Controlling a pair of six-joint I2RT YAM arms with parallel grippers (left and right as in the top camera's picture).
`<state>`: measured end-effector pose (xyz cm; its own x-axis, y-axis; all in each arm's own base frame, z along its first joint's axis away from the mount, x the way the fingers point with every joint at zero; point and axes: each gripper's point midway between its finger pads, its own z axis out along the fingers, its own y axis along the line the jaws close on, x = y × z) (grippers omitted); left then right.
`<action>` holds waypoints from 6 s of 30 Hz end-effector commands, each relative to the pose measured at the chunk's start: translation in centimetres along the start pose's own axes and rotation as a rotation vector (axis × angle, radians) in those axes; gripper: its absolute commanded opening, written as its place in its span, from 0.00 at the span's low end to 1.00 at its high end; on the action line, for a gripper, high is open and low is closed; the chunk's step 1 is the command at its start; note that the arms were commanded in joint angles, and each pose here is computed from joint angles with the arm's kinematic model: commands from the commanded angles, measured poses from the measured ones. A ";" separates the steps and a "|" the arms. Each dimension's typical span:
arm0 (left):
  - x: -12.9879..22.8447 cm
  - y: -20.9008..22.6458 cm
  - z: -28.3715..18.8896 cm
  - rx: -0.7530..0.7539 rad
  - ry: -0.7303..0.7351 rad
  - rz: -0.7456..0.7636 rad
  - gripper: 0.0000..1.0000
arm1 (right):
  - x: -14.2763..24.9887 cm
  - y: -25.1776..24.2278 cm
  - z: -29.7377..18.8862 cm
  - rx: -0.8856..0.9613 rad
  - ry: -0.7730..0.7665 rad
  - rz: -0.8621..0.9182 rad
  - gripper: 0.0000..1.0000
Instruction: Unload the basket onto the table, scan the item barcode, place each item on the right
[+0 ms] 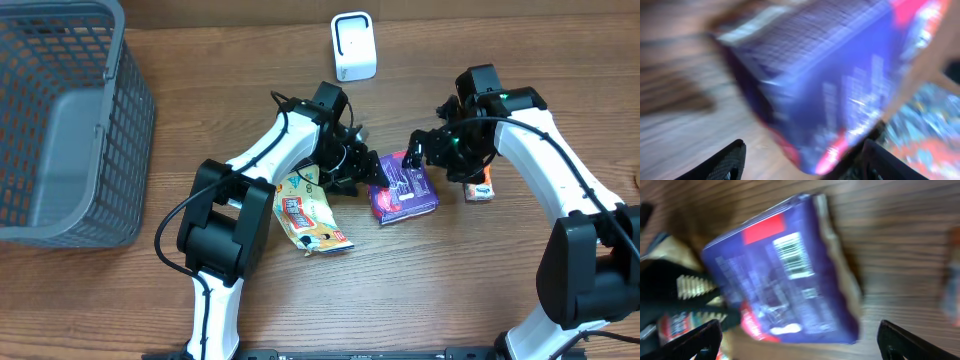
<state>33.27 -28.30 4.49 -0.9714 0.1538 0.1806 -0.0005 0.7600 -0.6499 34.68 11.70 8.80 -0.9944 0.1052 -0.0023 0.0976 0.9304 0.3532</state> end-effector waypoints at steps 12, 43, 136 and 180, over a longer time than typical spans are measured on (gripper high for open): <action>0.9 1.5 1.8 -0.076 0.021 -0.022 0.67 | 0.5 -1.5 2.1 0.011 -0.027 0.123 0.99; -2.2 8.4 -20.1 -0.954 -0.415 -0.238 0.04 | -1.7 -4.1 -3.3 0.286 -0.115 0.077 1.00; 1.7 11.0 -12.8 -0.773 -0.062 -0.328 0.87 | -0.7 0.7 -11.8 0.799 -0.479 0.199 0.04; 3.2 3.3 -5.1 -0.218 0.149 -0.035 0.04 | 0.8 5.3 -3.9 0.404 -0.218 0.170 0.04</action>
<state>33.43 -17.81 6.96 -0.9532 0.0962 0.2865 0.0154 0.9622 -0.2718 34.26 13.06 13.64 -0.9039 0.3385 -0.2615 0.3844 0.9110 -0.1493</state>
